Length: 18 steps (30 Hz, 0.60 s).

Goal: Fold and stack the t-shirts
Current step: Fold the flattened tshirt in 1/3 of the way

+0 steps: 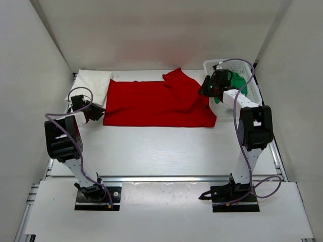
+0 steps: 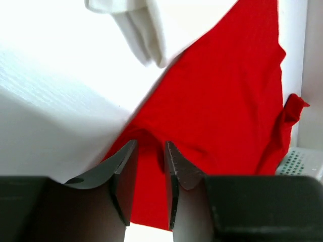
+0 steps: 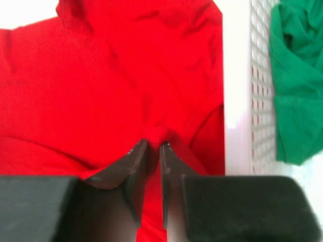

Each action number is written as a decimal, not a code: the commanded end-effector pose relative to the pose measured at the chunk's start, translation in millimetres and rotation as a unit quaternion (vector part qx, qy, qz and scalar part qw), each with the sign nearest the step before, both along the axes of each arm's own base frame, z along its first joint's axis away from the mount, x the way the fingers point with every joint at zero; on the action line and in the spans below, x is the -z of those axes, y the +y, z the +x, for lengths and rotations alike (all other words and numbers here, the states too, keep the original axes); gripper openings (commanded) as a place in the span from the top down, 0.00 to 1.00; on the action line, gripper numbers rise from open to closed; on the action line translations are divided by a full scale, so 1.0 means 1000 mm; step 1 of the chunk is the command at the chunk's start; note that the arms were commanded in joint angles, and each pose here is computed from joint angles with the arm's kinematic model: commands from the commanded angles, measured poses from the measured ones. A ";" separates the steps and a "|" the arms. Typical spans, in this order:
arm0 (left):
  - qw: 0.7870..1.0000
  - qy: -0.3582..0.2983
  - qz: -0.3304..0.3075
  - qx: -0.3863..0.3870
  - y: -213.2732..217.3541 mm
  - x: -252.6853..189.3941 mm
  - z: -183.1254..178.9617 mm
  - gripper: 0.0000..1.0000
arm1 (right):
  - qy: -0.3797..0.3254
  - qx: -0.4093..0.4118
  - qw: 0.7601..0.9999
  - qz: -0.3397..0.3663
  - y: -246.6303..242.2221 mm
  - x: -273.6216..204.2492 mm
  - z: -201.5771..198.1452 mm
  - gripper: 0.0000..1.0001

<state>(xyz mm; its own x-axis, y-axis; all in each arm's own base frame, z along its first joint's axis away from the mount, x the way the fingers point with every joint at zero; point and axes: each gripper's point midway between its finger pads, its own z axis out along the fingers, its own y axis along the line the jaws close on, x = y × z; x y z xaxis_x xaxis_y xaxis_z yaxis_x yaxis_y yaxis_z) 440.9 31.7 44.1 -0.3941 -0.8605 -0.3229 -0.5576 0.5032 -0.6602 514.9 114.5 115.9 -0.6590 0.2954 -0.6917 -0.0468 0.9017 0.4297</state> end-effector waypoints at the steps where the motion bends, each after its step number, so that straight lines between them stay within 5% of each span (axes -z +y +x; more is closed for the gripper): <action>1: 0.998 -0.050 0.036 -0.010 0.020 -0.041 0.005 0.59 | -0.065 -0.013 0.998 -0.014 0.012 -0.048 0.021 0.76; 6: 0.996 -0.053 0.075 -0.004 0.015 -0.049 -0.036 0.58 | -0.082 -0.007 0.996 -0.019 0.015 -0.072 -0.011 0.67; 9: 0.997 -0.030 0.065 0.005 0.004 -0.023 -0.068 0.53 | -0.092 0.002 0.996 0.019 0.014 -0.064 -0.057 1.00; 13: 0.999 -0.001 0.030 0.014 -0.003 0.002 -0.078 0.49 | -0.075 0.022 0.996 0.042 0.003 -0.021 -0.121 1.00; 18: 0.999 0.024 0.015 0.021 -0.010 0.022 -0.074 0.48 | -0.030 0.062 0.997 0.045 -0.032 0.030 -0.165 0.75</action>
<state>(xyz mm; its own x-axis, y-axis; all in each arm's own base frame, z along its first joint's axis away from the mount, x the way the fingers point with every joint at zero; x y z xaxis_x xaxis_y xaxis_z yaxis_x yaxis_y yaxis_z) 363.6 24.6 24.5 -0.4303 -0.8403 -0.3298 -0.5775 0.5371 -0.6149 348.6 98.2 85.8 -0.6348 0.3827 -0.6712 0.0098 0.8726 0.4883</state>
